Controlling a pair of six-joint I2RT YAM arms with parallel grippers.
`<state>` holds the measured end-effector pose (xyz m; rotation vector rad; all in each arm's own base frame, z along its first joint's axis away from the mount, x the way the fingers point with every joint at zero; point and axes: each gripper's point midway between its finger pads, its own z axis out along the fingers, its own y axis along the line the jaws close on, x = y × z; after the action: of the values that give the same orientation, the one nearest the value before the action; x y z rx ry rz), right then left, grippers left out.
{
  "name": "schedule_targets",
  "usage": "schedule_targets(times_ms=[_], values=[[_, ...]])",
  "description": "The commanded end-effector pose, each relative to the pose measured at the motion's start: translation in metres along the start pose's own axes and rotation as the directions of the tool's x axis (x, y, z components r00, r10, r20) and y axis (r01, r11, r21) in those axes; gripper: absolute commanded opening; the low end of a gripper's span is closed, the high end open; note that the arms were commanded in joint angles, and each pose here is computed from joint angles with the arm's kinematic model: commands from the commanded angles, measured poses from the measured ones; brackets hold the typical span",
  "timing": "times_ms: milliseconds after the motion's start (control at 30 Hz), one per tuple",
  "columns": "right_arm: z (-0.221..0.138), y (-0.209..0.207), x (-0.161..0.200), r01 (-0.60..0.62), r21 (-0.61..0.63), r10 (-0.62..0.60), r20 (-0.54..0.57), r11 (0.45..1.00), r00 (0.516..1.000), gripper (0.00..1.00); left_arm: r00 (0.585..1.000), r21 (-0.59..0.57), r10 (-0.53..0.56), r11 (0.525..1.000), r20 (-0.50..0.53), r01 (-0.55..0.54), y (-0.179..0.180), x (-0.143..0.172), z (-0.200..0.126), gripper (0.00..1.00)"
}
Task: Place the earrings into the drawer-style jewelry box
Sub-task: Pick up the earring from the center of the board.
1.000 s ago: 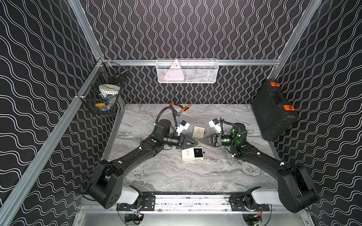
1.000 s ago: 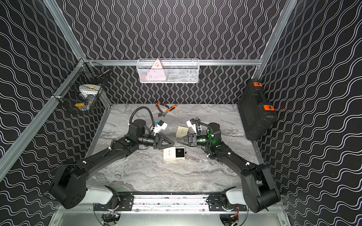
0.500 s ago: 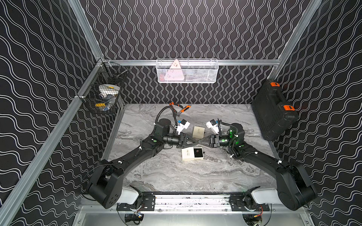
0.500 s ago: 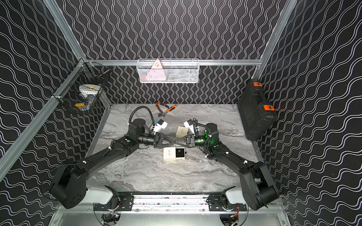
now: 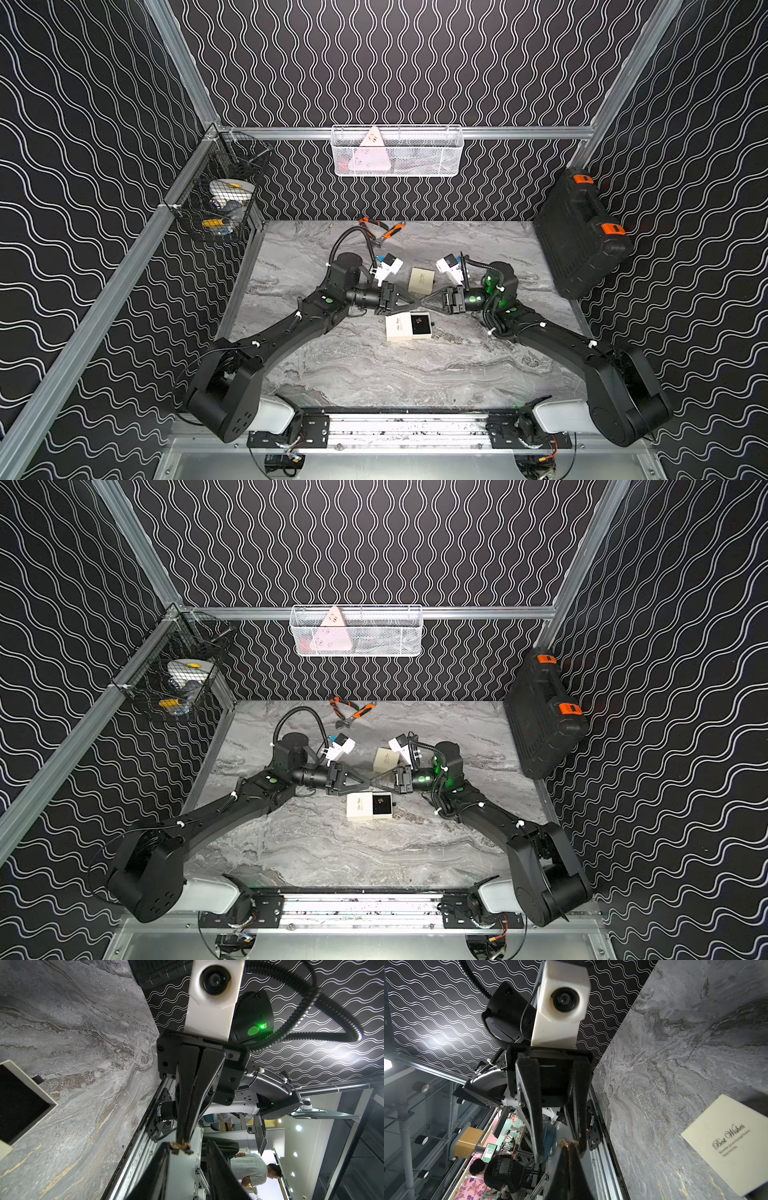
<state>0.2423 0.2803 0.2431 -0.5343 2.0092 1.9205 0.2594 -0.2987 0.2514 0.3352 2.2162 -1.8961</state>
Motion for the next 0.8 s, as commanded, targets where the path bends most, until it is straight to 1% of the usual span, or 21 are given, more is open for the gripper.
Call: schedule_targets(times_ms=[0, 300, 433, 633, 767], values=[[0.0017, 0.0048, -0.0028, 0.034, -0.015, -0.034, 0.002, 0.999, 0.999, 0.00, 1.000, 0.034, 0.028, 0.999, -0.002, -0.028, -0.0095, -0.0015, -0.0003, 0.36], [0.0036, 0.0043, -0.0007, 0.033, -0.016, -0.033, -0.005, 0.999, 0.999, 0.00, 1.000, 0.008, 0.030, 1.000, 0.001, -0.030, -0.0075, -0.0008, -0.0015, 0.31], [0.0041, 0.0042, -0.0002, 0.033, -0.015, -0.033, -0.009, 0.999, 0.999, 0.00, 1.000, -0.002, 0.028, 1.000, 0.000, -0.028, -0.0063, -0.0008, -0.0017, 0.27], [0.0044, 0.0021, 0.0009, 0.031, -0.008, -0.032, -0.011, 0.999, 0.999, 0.00, 1.000, -0.008, 0.022, 1.000, -0.003, -0.022, -0.0057, -0.0002, -0.0018, 0.13], [0.0047, -0.0004, 0.0011, 0.026, -0.001, -0.026, -0.011, 1.000, 1.000, 0.00, 1.000, -0.011, 0.020, 1.000, -0.003, -0.020, -0.0059, -0.0004, -0.0020, 0.07]])
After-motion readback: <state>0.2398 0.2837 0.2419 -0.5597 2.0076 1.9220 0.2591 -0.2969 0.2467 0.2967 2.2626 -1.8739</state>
